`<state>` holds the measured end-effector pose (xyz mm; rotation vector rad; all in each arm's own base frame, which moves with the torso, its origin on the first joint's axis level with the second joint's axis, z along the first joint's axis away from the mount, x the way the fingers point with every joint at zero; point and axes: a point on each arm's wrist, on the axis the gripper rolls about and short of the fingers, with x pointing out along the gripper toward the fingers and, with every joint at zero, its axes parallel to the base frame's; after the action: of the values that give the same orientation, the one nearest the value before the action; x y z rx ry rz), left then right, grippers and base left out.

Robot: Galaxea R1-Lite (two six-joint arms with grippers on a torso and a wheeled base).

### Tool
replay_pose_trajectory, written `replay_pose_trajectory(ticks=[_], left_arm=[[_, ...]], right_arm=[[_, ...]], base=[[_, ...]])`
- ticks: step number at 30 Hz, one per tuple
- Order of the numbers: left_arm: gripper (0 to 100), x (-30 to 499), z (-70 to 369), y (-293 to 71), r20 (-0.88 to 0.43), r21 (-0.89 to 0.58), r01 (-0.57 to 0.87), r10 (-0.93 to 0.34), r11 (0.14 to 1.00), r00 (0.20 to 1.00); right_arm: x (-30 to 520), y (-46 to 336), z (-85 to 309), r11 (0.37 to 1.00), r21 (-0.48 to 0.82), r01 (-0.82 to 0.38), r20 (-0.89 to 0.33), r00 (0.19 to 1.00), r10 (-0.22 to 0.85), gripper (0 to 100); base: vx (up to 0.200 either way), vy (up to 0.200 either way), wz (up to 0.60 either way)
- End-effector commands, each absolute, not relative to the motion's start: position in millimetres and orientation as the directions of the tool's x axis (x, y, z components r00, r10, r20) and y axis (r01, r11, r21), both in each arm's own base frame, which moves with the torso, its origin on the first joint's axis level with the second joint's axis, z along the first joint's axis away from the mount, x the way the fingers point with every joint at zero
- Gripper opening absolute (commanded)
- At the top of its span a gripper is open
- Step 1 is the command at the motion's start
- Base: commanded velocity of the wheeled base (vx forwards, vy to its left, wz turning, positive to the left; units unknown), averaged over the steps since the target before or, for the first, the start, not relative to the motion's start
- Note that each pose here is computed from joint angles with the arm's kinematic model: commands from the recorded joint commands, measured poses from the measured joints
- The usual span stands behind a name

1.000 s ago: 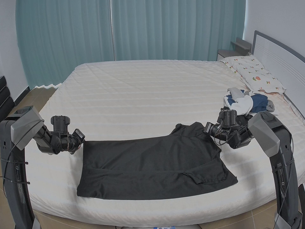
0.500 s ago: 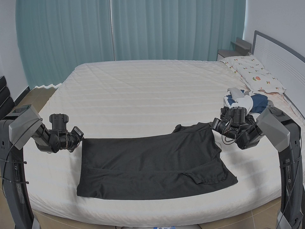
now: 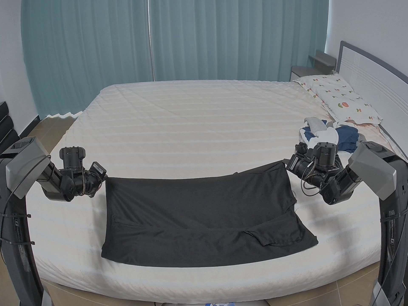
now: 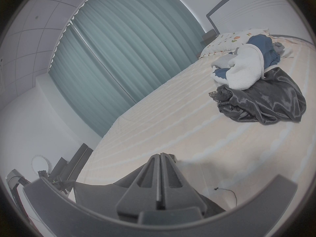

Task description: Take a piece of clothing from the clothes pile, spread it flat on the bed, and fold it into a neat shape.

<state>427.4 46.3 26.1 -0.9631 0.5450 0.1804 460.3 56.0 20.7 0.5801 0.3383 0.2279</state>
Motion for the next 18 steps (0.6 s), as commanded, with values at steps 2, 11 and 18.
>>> replay_pose_trajectory(ticks=[2,11,18], left_arm=[[0,425,33,50,-0.503,-0.736,-0.374,-0.087,0.564,0.86],[0,421,31,50,-0.514,-0.74,-0.372,-0.114,0.56,0.85],[0,412,36,48,-0.514,-0.746,-0.36,-0.142,0.561,0.846]], right_arm=[[451,55,21,0.81,0.573,-0.122,-0.26,0.91,0.321,0],[446,45,23,0.807,0.578,-0.123,-0.267,0.906,0.329,0],[431,37,25,0.795,0.592,-0.132,-0.293,0.883,0.365,0]], base=[[0.0,0.0,0.0],[0.0,0.0,0.0],[0.0,0.0,0.0]])
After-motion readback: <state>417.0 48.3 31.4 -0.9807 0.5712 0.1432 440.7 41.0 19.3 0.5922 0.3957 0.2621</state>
